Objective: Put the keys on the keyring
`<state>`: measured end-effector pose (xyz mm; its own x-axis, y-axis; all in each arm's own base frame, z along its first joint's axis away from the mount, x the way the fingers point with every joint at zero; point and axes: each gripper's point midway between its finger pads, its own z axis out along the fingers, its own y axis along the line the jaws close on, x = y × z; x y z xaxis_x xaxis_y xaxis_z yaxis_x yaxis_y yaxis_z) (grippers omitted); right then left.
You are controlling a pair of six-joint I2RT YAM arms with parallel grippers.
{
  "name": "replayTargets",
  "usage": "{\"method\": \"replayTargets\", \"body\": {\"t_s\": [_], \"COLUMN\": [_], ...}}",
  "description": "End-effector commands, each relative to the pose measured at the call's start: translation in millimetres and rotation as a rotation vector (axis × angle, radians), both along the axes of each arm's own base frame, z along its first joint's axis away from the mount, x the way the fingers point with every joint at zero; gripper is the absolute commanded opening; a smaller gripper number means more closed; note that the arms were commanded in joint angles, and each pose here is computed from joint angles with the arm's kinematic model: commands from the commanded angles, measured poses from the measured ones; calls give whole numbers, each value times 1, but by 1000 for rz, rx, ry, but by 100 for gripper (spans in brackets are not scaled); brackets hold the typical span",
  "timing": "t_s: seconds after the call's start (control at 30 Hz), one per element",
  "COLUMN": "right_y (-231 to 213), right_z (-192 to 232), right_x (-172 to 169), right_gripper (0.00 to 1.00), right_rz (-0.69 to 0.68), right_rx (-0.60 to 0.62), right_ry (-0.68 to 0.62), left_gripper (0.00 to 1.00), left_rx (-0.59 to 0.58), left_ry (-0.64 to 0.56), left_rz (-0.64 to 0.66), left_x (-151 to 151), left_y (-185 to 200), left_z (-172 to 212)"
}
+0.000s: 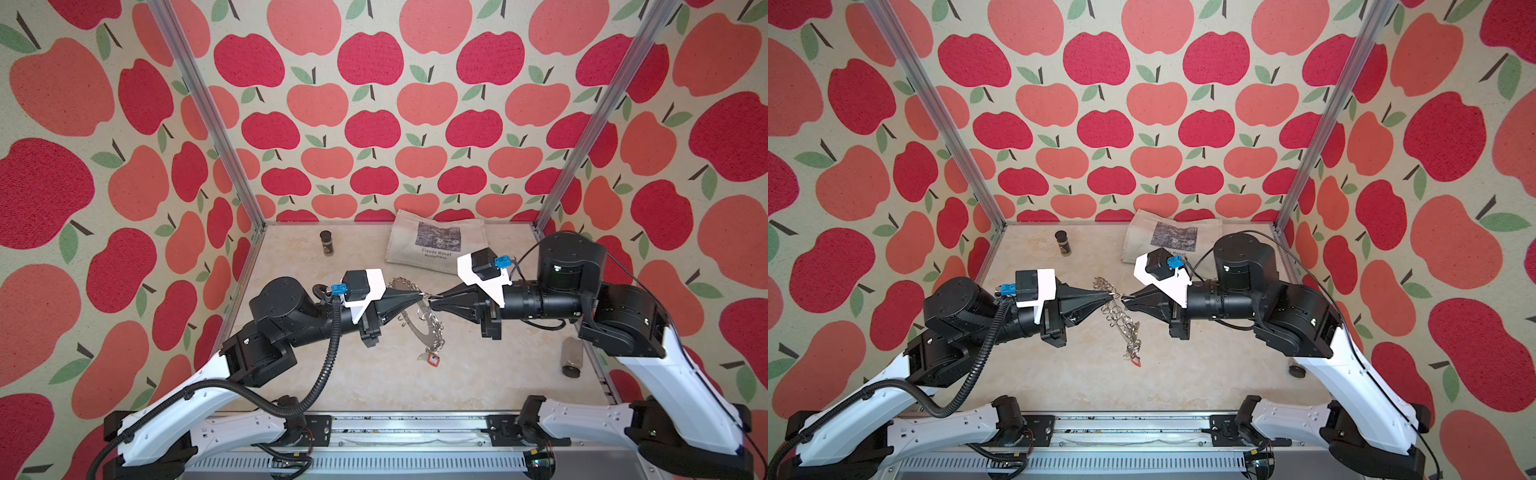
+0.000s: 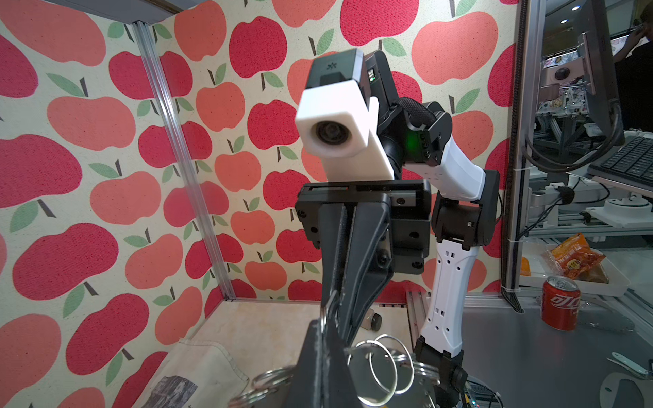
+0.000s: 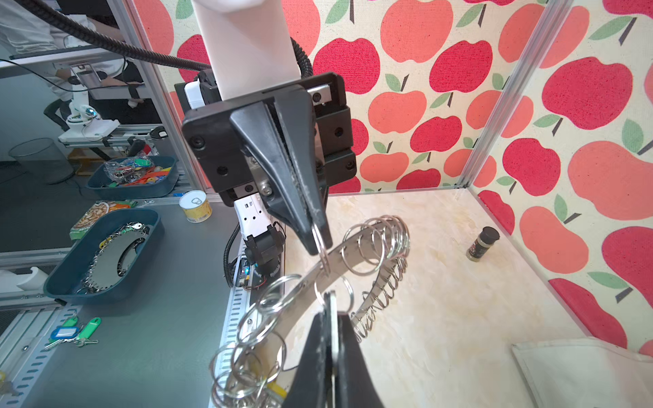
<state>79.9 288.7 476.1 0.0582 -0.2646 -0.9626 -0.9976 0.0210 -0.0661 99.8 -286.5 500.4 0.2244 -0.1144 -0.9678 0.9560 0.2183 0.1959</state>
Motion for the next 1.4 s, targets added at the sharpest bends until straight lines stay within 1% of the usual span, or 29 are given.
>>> {"method": "replayTargets", "body": {"t_s": [0.0,0.6,0.9,1.07,1.23,1.37], "right_y": [-1,-5,-4,-3,-1,0], "right_z": [3,9,9,9,3,1], "right_x": [-1,3,3,2,1,-1], "right_gripper": [0,0,0,0,0,0], "right_rz": [4,-22,-17,-14,-15,-13], "right_rx": [-11,-20,-32,-36,-33,-36], "right_ry": [-25,-81,-88,-83,-57,-47], "left_gripper": [0,0,0,0,0,0], "left_rx": [-34,-28,-25,-49,-103,-108], "left_ry": [3,41,52,36,1,-6], "left_rz": [-19,-32,-49,-42,-10,-8], "left_x": [-4,-4,-5,-6,-5,-5], "left_y": [2,-1,-4,0,9,10], "left_z": [7,1,-1,5,15,16]}}
